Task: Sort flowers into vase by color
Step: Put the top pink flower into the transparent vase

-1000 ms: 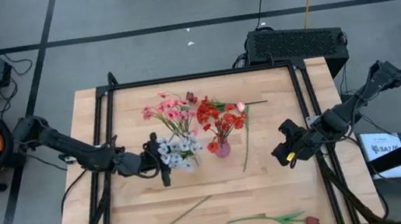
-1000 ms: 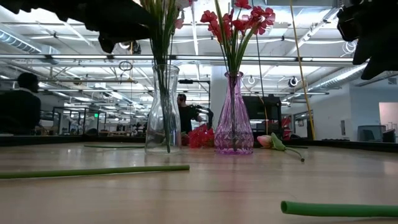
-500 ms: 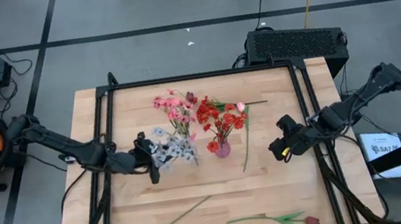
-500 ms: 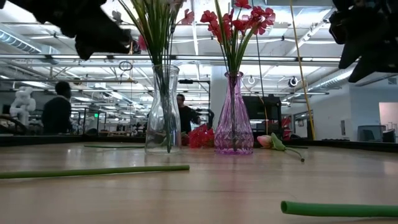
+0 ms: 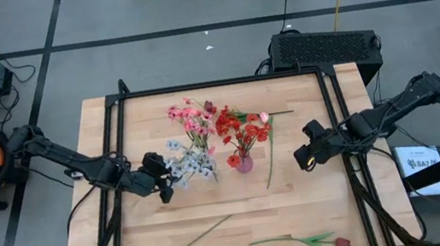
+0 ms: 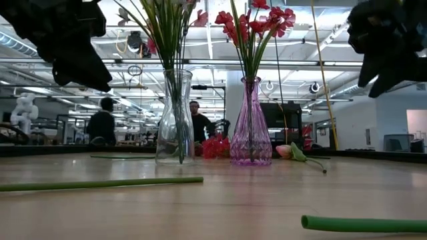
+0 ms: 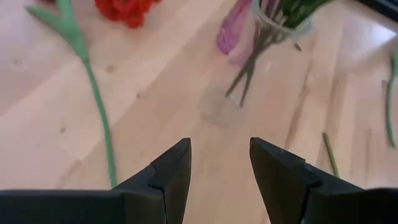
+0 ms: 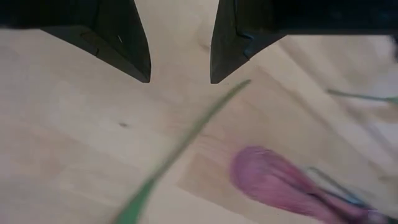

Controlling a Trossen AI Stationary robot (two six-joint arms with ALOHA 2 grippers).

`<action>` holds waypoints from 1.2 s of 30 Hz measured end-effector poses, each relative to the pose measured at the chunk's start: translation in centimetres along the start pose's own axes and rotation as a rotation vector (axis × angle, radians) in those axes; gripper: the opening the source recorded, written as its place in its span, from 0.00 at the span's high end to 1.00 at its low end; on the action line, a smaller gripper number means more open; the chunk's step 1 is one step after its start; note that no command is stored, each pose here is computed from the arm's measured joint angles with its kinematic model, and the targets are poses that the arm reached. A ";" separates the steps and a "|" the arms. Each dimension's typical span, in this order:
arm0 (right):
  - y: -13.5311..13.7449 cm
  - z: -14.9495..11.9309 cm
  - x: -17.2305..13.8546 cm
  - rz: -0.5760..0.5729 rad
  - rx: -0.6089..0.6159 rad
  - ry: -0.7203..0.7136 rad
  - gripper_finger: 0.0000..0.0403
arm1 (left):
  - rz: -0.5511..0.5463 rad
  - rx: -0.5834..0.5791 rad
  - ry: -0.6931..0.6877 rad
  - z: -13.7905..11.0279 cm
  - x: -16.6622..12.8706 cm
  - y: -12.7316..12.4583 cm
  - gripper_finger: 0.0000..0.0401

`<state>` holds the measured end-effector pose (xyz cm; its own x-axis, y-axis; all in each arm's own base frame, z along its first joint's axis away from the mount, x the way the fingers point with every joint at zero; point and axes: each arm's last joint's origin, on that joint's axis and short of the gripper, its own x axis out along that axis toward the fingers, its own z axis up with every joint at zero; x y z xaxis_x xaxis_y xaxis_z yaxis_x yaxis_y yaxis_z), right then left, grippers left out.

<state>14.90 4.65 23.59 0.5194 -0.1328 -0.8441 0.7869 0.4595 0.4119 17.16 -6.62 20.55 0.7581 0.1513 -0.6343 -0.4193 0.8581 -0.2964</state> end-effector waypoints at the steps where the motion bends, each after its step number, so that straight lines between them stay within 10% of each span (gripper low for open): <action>1: -0.2 0.0 0.0 -0.023 0.008 0.007 0.61 | -0.011 -0.001 0.011 0.0 0.0 0.0 0.57; 25: -3.8 3.1 0.8 -0.352 -0.142 0.105 0.73 | -0.015 -0.161 0.094 -0.5 0.0 0.2 0.57; 36: -5.1 9.4 2.7 -0.180 -0.143 0.034 0.88 | 0.017 -0.165 0.041 -0.3 0.0 0.3 0.57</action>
<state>15.45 -6.27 22.48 0.3612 -0.1952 -0.9118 0.8094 0.5512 0.2026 16.90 -6.55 20.26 0.7310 0.1421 -0.6675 -0.5106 0.7629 -0.3967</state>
